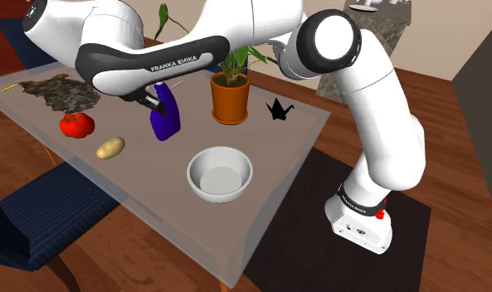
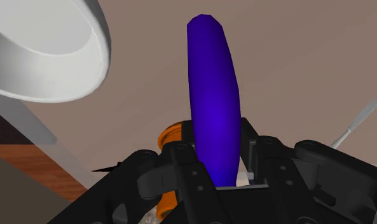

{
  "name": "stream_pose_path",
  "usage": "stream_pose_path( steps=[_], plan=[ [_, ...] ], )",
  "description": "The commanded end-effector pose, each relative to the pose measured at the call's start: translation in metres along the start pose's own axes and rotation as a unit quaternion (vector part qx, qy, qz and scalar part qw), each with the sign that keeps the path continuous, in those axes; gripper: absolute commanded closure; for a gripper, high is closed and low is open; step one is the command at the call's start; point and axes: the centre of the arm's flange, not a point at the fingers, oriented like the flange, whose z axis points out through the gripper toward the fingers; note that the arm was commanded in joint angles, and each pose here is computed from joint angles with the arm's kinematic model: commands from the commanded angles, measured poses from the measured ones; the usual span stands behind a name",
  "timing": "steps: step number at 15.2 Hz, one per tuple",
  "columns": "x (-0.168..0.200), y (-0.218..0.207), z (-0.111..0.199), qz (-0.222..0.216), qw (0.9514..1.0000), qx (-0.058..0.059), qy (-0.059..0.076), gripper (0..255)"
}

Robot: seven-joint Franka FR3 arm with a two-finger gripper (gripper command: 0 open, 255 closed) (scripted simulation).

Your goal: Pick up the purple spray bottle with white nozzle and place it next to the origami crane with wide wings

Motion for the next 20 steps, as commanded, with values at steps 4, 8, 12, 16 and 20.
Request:
stream_pose_path(
  steps=[4, 8, 12, 16, 20],
  plan=[
    [0.014, 0.000, -0.022, 0.000, 1.0000, 0.000, 0.000, 255],
    [0.033, 0.006, -0.031, 0.000, 1.0000, 0.000, 0.000, 255],
    [0.076, 0.031, -0.015, 0.000, 1.0000, 0.000, 0.000, 255],
    [0.120, 0.057, 0.001, 0.000, 1.0000, 0.000, 0.000, 255],
    [0.163, 0.082, 0.017, 0.000, 1.0000, 0.000, 0.000, 255]
  ],
)
